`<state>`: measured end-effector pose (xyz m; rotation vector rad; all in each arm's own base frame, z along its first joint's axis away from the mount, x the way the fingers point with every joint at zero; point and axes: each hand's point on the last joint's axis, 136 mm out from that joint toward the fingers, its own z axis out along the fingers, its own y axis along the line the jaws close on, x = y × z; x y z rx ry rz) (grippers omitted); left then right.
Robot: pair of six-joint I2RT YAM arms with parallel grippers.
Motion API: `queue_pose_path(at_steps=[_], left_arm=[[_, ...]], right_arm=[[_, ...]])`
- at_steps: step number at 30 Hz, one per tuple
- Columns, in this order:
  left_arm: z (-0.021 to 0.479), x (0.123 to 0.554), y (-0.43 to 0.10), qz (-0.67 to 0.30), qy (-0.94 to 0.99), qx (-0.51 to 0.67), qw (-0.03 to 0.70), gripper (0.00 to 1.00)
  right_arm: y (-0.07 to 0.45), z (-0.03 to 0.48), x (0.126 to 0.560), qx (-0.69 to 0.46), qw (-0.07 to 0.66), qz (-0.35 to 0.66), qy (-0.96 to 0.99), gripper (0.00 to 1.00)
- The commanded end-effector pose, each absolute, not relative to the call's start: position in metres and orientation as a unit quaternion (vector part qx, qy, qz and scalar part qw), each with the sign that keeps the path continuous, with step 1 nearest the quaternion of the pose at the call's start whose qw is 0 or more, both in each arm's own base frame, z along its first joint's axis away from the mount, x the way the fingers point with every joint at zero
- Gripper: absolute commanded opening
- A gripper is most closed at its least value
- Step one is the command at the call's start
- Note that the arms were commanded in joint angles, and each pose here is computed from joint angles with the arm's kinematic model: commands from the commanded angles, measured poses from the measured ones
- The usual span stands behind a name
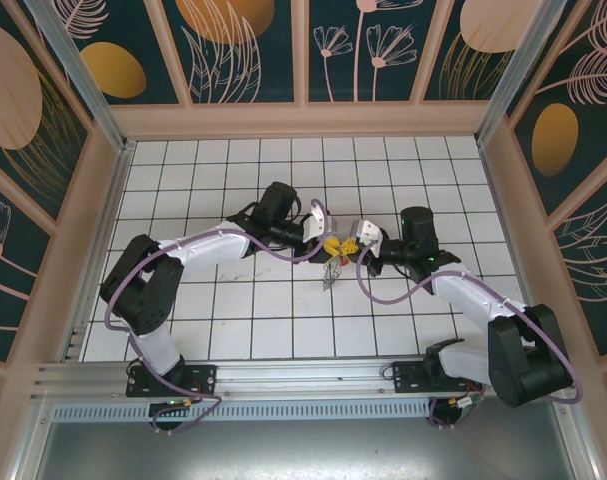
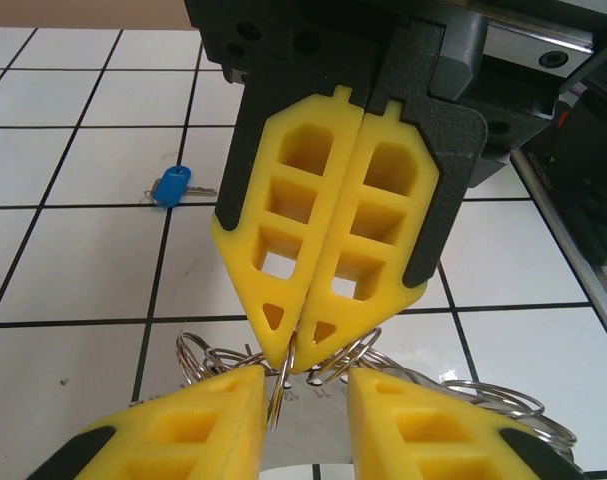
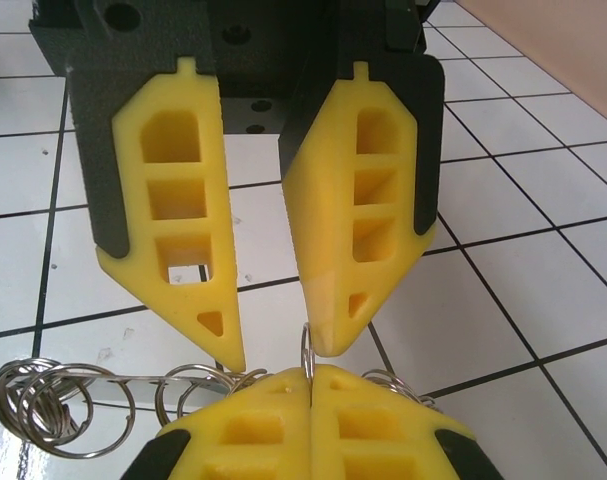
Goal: Put the keys on the keyring
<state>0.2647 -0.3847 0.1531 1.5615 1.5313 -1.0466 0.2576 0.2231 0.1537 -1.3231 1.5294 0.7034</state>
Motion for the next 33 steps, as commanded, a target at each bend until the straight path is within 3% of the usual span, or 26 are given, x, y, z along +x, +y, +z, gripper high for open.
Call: queue_pose_path(at_steps=[1,5,17,24,33], left_arm=[[0.137,0.264,-0.383,-0.398,0.608,0.604,0.327,0.3],[0.137,0.266,-0.382,-0.396,0.612,0.6,0.329,0.27],[0.143,0.27,-0.376,-0.418,0.613,0.588,0.323,0.34],[0.139,0.271,-0.375,-0.414,0.618,0.589,0.316,0.28],[0.169,0.271,-0.381,-0.434,0.584,0.58,0.366,0.31]], right_arm=[[0.229,0.183,0.252,-0.553,0.521,0.302,0.575,0.0],[0.227,0.181,0.252,-0.552,0.519,0.3,0.58,0.0],[0.225,0.178,0.251,-0.554,0.516,0.296,0.582,0.0],[0.225,0.179,0.252,-0.551,0.518,0.298,0.583,0.0],[0.226,0.176,0.251,-0.552,0.514,0.303,0.582,0.0]])
